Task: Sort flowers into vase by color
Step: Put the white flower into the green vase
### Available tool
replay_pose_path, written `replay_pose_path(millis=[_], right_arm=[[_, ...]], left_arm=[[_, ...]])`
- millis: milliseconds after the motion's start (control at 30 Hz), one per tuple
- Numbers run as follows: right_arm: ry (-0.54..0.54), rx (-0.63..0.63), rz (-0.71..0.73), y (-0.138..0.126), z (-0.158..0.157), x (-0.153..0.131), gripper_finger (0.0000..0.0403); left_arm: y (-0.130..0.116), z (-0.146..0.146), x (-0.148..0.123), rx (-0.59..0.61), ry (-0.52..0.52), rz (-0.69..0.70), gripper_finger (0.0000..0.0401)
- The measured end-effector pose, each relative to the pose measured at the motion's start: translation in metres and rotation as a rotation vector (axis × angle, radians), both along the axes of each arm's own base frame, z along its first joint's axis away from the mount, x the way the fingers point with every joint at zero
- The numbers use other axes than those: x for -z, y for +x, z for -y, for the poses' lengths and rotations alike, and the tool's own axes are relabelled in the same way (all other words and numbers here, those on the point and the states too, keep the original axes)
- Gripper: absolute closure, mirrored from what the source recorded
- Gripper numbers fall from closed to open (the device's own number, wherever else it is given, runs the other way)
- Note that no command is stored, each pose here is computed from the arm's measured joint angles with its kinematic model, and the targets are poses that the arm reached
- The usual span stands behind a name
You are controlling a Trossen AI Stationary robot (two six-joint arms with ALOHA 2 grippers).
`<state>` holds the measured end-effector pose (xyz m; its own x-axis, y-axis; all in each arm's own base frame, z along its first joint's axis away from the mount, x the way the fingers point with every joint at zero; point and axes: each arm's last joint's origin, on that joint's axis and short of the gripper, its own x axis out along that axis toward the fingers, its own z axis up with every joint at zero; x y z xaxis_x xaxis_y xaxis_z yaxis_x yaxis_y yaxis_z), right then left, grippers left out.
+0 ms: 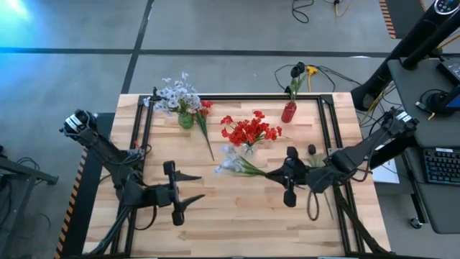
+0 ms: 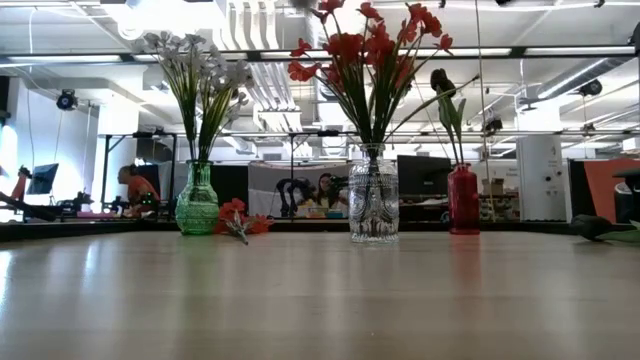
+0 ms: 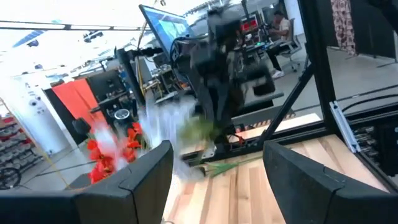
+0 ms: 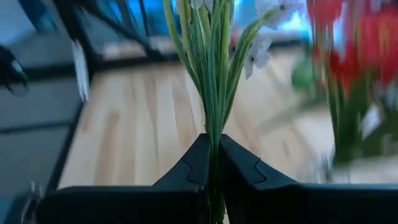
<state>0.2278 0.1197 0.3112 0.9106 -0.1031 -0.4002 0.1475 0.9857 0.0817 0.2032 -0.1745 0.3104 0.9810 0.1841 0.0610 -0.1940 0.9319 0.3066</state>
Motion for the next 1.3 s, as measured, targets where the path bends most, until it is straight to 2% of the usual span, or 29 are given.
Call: replay_pose_path(millis=[167, 267, 333, 467, 733, 900, 1300], right_arm=[[-0.132, -0.078, 0.259, 0.009, -0.004, -0.012, 0.0385], [-0.199, -0.124, 0.399, 0.01, -0.005, -0.011, 0.0385], [-0.208, -0.169, 0.496, 0.01, -0.004, -0.008, 0.0385], [-0.204, -0.236, 0.644, 0.015, 0.002, 0.003, 0.0385], [-0.234, -0.285, 0.73, 0.047, -0.001, 0.03, 0.0385], [-0.283, -0.293, 0.704, 0.069, -0.012, 0.041, 0.0385], [-0.354, -0.302, 0.677, 0.114, -0.032, 0.051, 0.0385]], left_arm=[[0.0, 0.0, 0.007, 0.005, 0.001, -0.014, 0.017], [0.0, 0.001, 0.013, 0.063, -0.016, -0.018, 0.017], [0.001, 0.003, 0.016, 0.109, -0.023, -0.023, 0.017], [0.005, 0.002, 0.02, 0.099, -0.047, -0.022, 0.017], [0.031, -0.01, 0.025, 0.019, -0.099, 0.049, 0.017], [0.044, -0.014, 0.026, 0.138, -0.128, 0.105, 0.016], [0.061, -0.013, 0.04, 0.139, -0.106, 0.179, 0.0123]])
